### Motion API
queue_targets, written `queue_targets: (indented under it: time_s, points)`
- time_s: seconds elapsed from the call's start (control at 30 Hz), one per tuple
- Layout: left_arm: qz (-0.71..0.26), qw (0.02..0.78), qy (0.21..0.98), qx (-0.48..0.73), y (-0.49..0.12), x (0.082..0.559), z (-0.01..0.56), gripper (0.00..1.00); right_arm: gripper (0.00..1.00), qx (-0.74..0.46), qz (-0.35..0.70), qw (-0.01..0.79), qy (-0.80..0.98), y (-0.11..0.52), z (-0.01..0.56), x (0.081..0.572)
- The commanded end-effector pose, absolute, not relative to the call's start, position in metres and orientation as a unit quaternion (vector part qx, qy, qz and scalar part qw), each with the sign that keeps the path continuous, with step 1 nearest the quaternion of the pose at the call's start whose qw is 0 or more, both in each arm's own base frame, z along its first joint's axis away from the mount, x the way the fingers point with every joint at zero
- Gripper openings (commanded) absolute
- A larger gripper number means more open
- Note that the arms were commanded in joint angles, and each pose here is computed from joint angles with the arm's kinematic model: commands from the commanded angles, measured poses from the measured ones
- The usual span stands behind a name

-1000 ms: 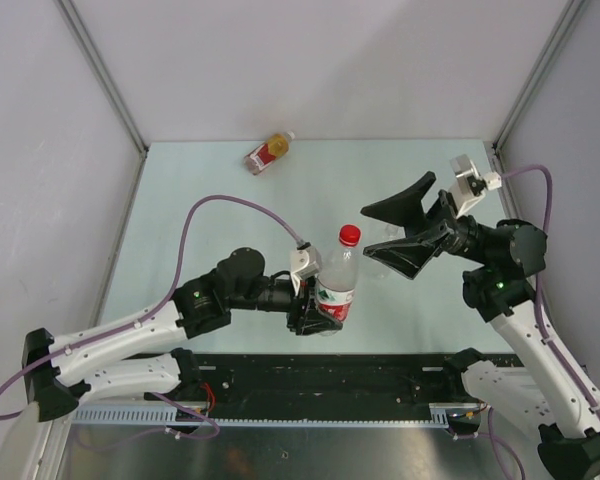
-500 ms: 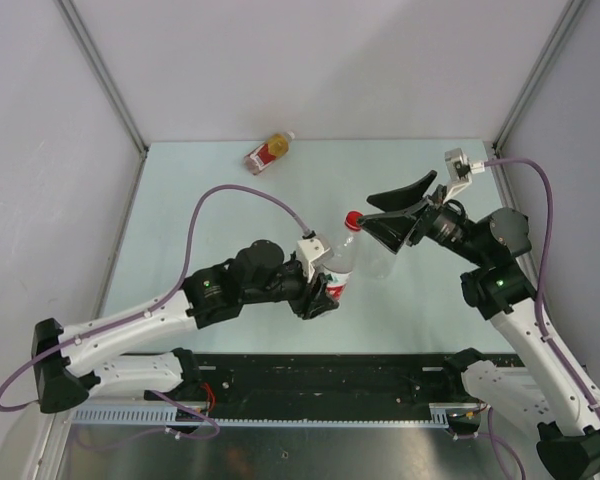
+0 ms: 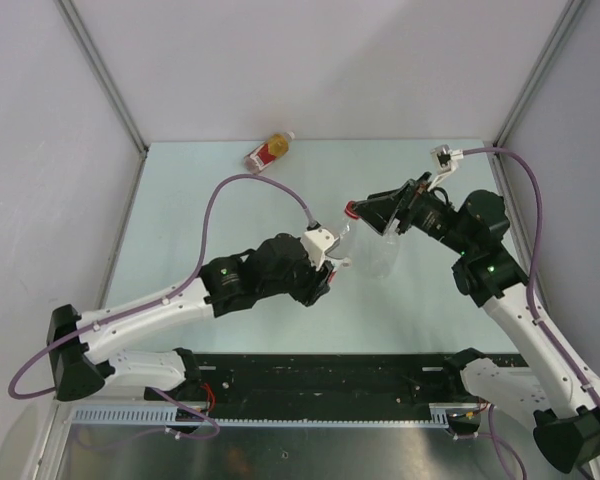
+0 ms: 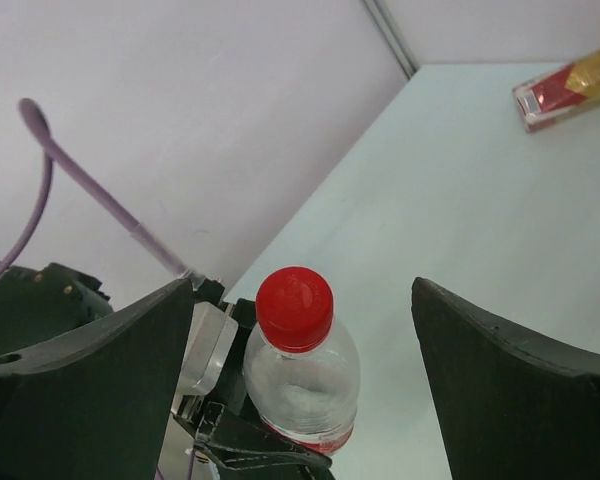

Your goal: Unscrew the bottle caps

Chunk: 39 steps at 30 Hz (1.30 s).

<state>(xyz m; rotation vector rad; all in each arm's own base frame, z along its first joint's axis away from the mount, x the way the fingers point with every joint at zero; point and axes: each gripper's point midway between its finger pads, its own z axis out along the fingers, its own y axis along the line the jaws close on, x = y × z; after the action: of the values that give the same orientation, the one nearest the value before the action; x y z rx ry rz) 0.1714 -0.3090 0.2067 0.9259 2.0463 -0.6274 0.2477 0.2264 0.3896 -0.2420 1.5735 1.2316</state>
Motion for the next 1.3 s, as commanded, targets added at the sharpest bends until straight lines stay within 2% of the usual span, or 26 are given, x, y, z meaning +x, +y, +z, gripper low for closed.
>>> queue_targets:
  time_s: [0.0,0.27,0.5,0.8,1.27]
  points:
    - [-0.186,0.418,0.822,0.340,-0.296,0.193,0.215,0.10,0.95,-0.085,0.501,0.548,0.664,0.222,0.399,0.258]
    - [-0.125,0.419,0.845,0.310,-0.280,0.207,0.204,0.09,0.96,-0.051,0.487,0.518,0.702,0.225,0.375,0.278]
    - [-0.075,0.404,0.857,0.310,-0.276,0.213,0.188,0.07,0.90,-0.036,0.483,0.493,0.722,0.233,0.361,0.290]
    - [-0.044,0.392,0.861,0.321,-0.277,0.214,0.177,0.06,0.66,-0.037,0.492,0.454,0.742,0.248,0.341,0.299]
    - [-0.042,0.386,0.864,0.322,-0.278,0.212,0.172,0.05,0.48,-0.040,0.499,0.424,0.755,0.255,0.327,0.299]
